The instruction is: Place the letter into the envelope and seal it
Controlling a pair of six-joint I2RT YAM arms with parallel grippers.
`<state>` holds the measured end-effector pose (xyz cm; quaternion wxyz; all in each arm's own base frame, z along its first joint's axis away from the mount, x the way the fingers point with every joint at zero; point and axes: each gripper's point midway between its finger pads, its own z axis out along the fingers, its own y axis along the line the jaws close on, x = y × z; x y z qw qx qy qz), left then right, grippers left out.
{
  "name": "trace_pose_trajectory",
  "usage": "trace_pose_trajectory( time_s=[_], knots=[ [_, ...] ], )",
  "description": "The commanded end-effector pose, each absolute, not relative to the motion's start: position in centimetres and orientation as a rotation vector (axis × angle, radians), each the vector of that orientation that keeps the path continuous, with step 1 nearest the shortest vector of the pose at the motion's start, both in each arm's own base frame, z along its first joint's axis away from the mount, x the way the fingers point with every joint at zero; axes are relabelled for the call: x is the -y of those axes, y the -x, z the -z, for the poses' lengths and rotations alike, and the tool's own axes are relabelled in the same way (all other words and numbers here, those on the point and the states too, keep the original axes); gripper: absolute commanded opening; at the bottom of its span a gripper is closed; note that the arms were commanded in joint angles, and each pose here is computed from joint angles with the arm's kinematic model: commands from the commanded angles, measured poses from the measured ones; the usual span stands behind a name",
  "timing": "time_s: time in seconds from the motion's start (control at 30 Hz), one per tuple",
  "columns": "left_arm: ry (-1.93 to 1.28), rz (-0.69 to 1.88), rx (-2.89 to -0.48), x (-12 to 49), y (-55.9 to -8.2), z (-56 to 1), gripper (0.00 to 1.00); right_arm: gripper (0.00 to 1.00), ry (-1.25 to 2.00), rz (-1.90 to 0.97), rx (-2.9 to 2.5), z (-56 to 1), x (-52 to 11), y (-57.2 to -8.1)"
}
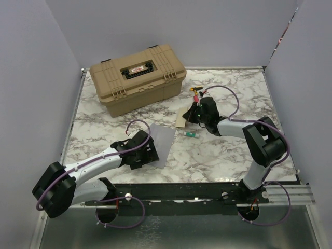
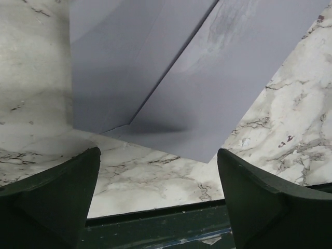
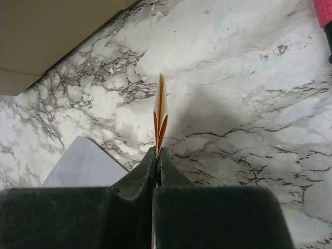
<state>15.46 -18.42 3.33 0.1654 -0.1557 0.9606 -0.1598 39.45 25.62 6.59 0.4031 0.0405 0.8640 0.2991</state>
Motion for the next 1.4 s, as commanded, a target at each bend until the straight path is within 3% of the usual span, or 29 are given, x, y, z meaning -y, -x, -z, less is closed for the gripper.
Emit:
trace_pose_trajectory(
  time_s=[0.0, 0.33, 0.9, 1.37],
  knots=[
    [0.418, 0.527, -2.769, 19.0, -15.1, -2.8, 0.94, 0.00, 0.014, -0.769, -2.141, -7.0, -26.4, -39.6],
    [0.523, 0.538, -2.646, 18.1, -18.8, -3.2, 0.94, 0.00, 0.236, -0.888, -2.212, -5.9, -28.1, -35.9],
    [0.630, 0.318, -2.453, 12.3, -26.3, -5.5, 0.96, 0.00, 0.161, -0.976, -2.365, -6.7, -29.6, -31.7],
    [0.527, 0.400, -2.489, 14.3, -28.3, -6.0, 0.97, 0.01, 0.054, -1.036, -2.331, -10.1, -27.7, -27.2]
  ],
)
